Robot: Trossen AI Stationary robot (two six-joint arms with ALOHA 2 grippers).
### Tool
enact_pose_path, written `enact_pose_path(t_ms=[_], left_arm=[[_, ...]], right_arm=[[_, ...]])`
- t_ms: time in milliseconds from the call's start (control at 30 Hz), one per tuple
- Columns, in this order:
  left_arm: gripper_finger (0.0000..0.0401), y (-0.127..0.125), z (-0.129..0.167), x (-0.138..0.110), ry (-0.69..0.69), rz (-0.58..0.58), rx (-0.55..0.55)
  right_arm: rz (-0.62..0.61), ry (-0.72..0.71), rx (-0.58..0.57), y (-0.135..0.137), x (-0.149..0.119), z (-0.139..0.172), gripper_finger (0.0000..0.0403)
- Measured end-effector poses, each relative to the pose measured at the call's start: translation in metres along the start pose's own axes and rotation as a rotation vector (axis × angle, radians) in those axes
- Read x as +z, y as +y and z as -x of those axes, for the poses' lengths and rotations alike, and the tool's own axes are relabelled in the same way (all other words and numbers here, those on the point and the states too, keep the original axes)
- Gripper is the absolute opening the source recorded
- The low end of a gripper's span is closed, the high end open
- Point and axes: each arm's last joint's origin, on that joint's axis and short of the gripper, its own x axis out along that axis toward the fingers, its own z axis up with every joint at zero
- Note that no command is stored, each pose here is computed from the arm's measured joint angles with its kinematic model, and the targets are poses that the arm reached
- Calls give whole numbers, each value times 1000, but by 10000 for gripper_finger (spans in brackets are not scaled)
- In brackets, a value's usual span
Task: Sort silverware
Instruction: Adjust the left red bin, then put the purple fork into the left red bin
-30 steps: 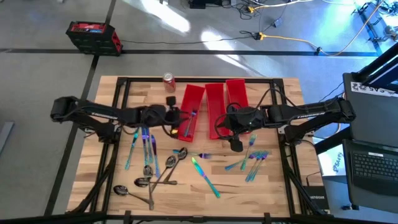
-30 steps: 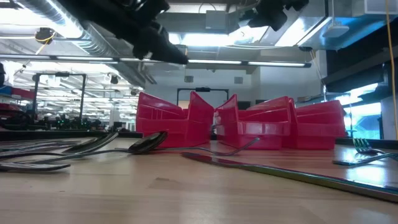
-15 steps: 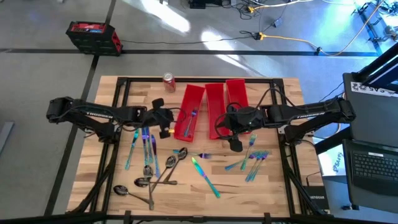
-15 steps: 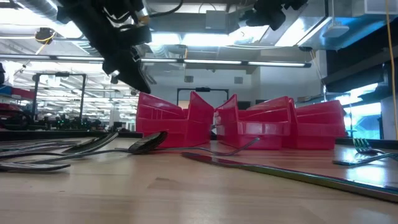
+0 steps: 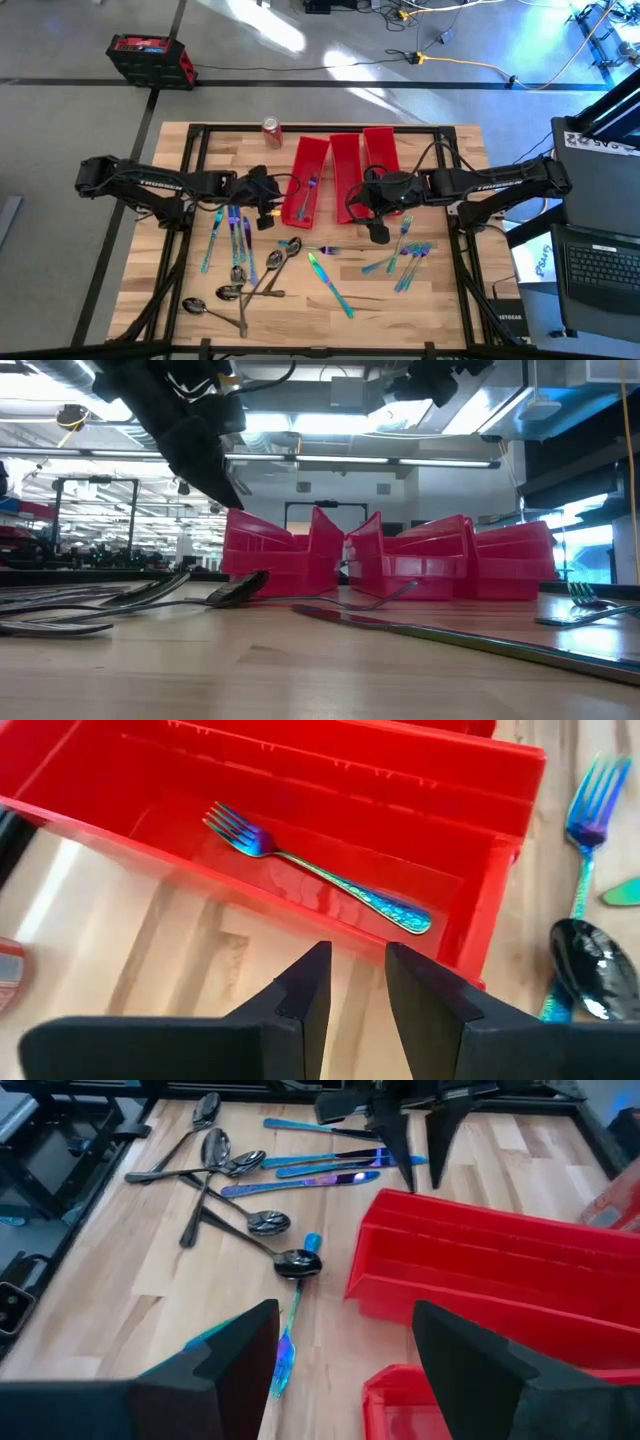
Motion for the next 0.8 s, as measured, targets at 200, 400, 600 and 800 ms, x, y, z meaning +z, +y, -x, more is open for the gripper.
enact_pose_path(t_ms=[200,400,600,800], left_arm=[[86,-3,-2,3,-24,-42,-85],[86,-5,-5,6,-63,-84,-121],[86,-7,-5,11,-112,-122,-181],[86,-17,4,24,-269,-139,-215]], right_arm=[[0,0,-21,-1,0,0,216],[0,2,-21,-1,0,0,216],[-1,3,-21,-1,0,0,216],[-2,3,-21,-1,0,0,216]])
